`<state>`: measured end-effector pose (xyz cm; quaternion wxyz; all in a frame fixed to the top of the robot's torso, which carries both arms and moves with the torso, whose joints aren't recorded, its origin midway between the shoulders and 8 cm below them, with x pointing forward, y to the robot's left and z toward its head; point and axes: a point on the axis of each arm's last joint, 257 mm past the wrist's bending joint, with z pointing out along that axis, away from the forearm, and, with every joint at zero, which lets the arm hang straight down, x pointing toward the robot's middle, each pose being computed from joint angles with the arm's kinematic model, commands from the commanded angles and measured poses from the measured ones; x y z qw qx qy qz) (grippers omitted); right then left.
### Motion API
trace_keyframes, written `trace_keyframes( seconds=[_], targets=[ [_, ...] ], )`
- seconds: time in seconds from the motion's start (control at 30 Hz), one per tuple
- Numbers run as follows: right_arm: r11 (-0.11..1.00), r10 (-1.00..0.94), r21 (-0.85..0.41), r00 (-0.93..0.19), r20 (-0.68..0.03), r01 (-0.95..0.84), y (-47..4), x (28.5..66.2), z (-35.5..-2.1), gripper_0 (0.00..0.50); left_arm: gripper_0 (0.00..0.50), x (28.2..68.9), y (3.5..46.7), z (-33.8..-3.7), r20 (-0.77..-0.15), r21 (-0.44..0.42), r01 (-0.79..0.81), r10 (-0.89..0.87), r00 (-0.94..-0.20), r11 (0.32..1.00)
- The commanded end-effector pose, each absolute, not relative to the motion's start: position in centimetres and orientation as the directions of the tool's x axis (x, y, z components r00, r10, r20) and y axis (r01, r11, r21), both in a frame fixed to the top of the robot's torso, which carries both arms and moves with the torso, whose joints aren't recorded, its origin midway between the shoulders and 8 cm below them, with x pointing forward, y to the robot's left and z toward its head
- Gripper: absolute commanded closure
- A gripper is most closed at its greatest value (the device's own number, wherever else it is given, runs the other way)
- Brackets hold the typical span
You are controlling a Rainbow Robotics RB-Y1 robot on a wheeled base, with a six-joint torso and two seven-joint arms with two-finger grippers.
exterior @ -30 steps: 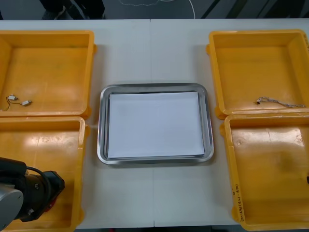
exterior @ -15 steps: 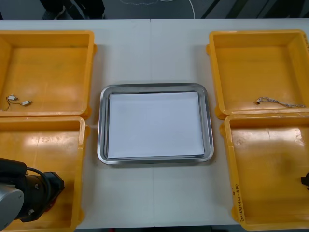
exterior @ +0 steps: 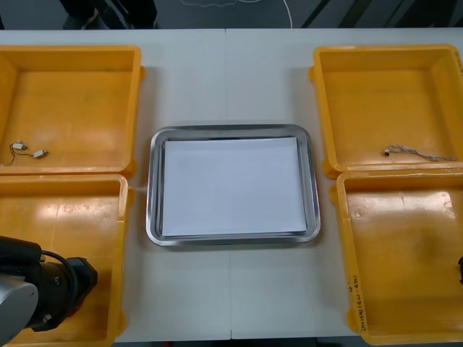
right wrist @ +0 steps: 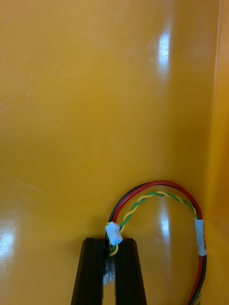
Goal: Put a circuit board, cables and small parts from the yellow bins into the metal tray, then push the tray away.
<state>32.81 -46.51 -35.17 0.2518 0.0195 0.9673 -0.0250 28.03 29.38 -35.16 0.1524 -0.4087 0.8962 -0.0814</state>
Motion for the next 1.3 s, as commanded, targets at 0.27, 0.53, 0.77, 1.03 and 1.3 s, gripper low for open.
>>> trace_keyframes(
  seconds=[0.27, 0.53, 0.77, 1.03, 1.3],
  targets=[
    [1.000, 0.015, -0.004, -0.899, -0.437, 0.018, -44.3, 31.4, -35.4, 0.500, 0.500, 27.1, 28.7, -35.8, -0.210, -0.256, -0.664, -0.711, -0.671, 0.703],
    [1.000, 0.008, 0.029, -0.903, -0.430, -0.005, -40.2, 31.6, -31.2, 0.500, 0.500, 27.5, 29.2, -33.3, -0.247, -0.249, -0.652, -0.698, -0.672, 0.716],
    [0.998, -0.036, 0.027, -0.893, -0.448, -0.054, -38.1, 32.5, -28.9, 0.500, 0.500, 27.6, 30.3, -29.8, -0.296, -0.256, -0.646, -0.695, -0.656, 0.719],
    [0.991, -0.062, 0.079, -0.897, -0.439, -0.107, -33.9, 32.4, -28.3, 0.500, 0.500, 28.2, 31.3, -26.0, -0.365, -0.238, -0.623, -0.663, -0.653, 0.745],
    [0.981, -0.021, 0.169, -0.918, -0.397, -0.096, -28.5, 32.2, -29.8, 0.500, 0.500, 29.3, 32.3, -22.8, -0.423, -0.196, -0.591, -0.611, -0.669, 0.782]
  ],
)
